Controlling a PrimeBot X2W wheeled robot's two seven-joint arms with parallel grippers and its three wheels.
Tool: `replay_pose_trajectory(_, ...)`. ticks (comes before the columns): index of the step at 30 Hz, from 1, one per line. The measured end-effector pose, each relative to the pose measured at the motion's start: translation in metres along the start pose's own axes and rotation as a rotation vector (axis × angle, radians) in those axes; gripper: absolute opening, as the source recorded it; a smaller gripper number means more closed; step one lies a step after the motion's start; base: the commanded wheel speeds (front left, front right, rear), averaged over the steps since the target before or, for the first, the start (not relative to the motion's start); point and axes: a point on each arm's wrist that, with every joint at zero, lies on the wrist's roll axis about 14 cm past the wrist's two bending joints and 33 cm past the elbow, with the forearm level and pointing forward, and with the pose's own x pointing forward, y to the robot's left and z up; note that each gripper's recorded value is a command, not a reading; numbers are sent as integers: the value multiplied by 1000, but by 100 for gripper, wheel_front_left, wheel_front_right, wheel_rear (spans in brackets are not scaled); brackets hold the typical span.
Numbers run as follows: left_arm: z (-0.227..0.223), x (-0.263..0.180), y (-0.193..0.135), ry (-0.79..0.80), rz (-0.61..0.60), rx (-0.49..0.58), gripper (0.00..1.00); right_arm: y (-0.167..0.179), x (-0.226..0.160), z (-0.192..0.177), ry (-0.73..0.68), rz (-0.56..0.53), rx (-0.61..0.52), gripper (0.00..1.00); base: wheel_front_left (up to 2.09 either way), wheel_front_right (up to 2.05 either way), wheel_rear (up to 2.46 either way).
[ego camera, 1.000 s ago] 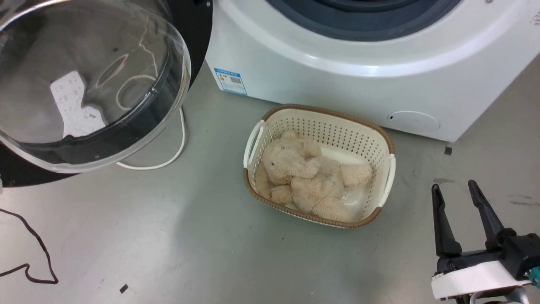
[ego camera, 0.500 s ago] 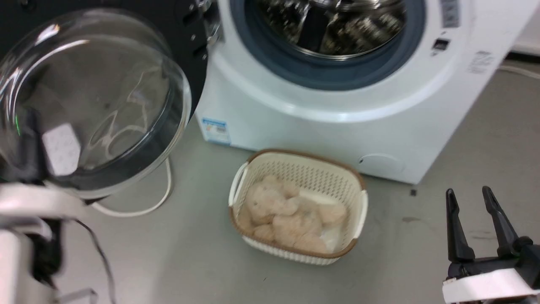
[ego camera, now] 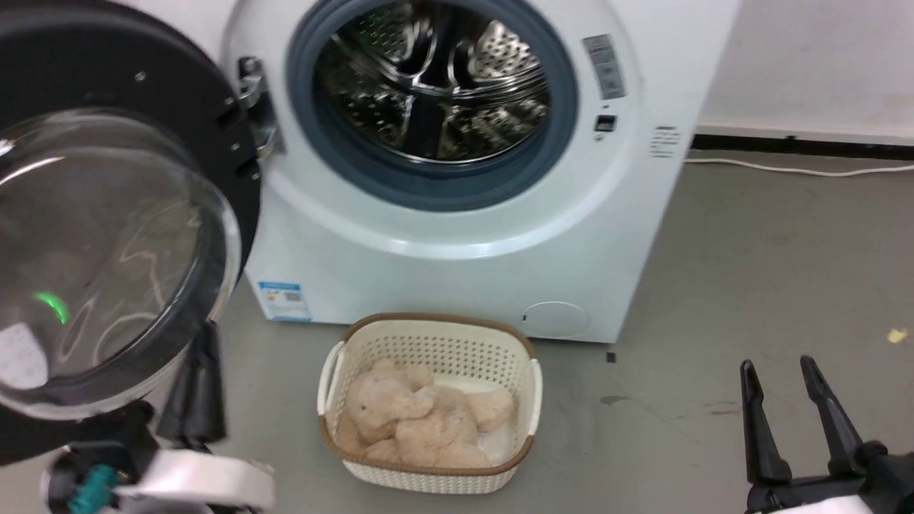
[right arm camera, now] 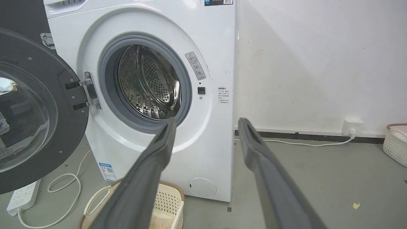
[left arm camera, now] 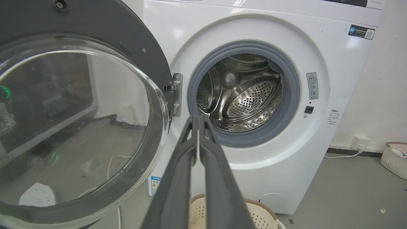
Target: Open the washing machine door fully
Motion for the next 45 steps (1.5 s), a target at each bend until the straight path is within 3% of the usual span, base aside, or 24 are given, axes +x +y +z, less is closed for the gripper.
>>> replay_pose_trajectory(6, -23, -17, -36, 66, -58, -22, 100, -9, -14, 3, 1, -34, -5, 100, 0, 0, 0)
replay_pose_trajectory(12, -46, -33, -51, 144, -96, 5, 100, -10, -18, -1, 14, -39, -4, 100, 0, 0, 0)
replay_pose_trajectory(39, -63, -46, -60, 218, -123, 37, 100, -3, -17, -10, 42, -19, 21, 100, 0, 0, 0)
replay_pose_trajectory(40, -65, -47, -60, 227, -122, 31, 0, -3, -17, -11, 42, -19, 21, 0, 0, 0, 0)
replay_pose_trajectory(45, -65, -47, -60, 230, -123, 29, 0, -3, -17, -11, 43, -19, 21, 0, 0, 0, 0)
